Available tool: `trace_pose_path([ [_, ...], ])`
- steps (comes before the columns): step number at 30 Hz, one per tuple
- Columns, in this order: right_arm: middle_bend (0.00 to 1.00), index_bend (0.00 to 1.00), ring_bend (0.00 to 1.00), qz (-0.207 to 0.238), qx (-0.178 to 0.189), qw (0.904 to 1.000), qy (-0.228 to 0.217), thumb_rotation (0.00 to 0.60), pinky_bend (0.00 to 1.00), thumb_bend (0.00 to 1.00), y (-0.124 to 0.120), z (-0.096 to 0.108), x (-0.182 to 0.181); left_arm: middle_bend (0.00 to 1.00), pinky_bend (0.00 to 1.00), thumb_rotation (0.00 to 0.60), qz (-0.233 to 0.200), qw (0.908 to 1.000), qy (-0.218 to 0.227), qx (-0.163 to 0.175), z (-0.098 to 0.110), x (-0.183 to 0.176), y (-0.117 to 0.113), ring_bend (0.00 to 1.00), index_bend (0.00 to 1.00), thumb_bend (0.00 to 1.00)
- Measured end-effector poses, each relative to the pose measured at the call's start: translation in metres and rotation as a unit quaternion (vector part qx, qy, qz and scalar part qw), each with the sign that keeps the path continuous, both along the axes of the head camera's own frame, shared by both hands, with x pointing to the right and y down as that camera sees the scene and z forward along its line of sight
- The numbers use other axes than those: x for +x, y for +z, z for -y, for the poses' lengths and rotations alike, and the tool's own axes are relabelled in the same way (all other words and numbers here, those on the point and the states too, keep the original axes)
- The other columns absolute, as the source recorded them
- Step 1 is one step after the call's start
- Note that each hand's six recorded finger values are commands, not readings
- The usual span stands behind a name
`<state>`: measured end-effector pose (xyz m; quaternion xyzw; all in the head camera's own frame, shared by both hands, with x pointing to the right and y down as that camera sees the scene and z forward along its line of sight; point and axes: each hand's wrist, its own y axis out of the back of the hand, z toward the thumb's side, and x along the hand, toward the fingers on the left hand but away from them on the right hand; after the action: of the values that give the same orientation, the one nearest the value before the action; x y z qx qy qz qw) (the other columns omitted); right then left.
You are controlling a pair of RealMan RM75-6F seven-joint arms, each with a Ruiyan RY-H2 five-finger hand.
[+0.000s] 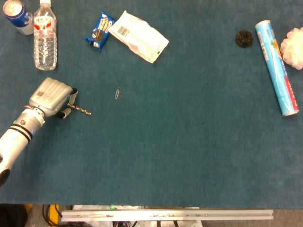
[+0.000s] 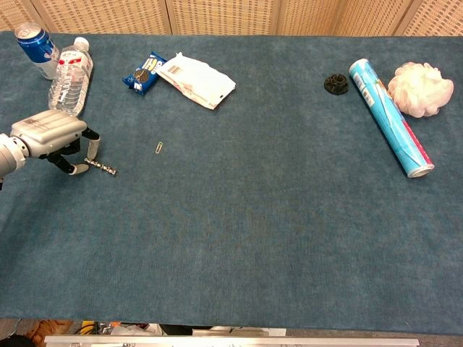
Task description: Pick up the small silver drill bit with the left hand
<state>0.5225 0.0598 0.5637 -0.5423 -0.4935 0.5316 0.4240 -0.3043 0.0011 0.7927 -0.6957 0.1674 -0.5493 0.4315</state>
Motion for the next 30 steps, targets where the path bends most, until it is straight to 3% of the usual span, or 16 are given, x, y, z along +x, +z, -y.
trace_pose_path([
  [20,0.44,0.36,0.35,-0.002,0.007,1.0000,0.006,0.600,0.41,0.23,-0.006,-0.005,0.006,1.00,1.00,0.600,-0.005,0.9999,-0.013,-0.004,0.000,0.002,0.002,1.00,0.58,0.28],
  [30,0.44,0.36,0.35,0.000,0.008,1.0000,0.006,0.600,0.41,0.23,-0.008,-0.006,0.005,1.00,1.00,0.600,-0.022,0.9995,-0.022,0.005,0.004,0.003,-0.008,1.00,0.59,0.28],
])
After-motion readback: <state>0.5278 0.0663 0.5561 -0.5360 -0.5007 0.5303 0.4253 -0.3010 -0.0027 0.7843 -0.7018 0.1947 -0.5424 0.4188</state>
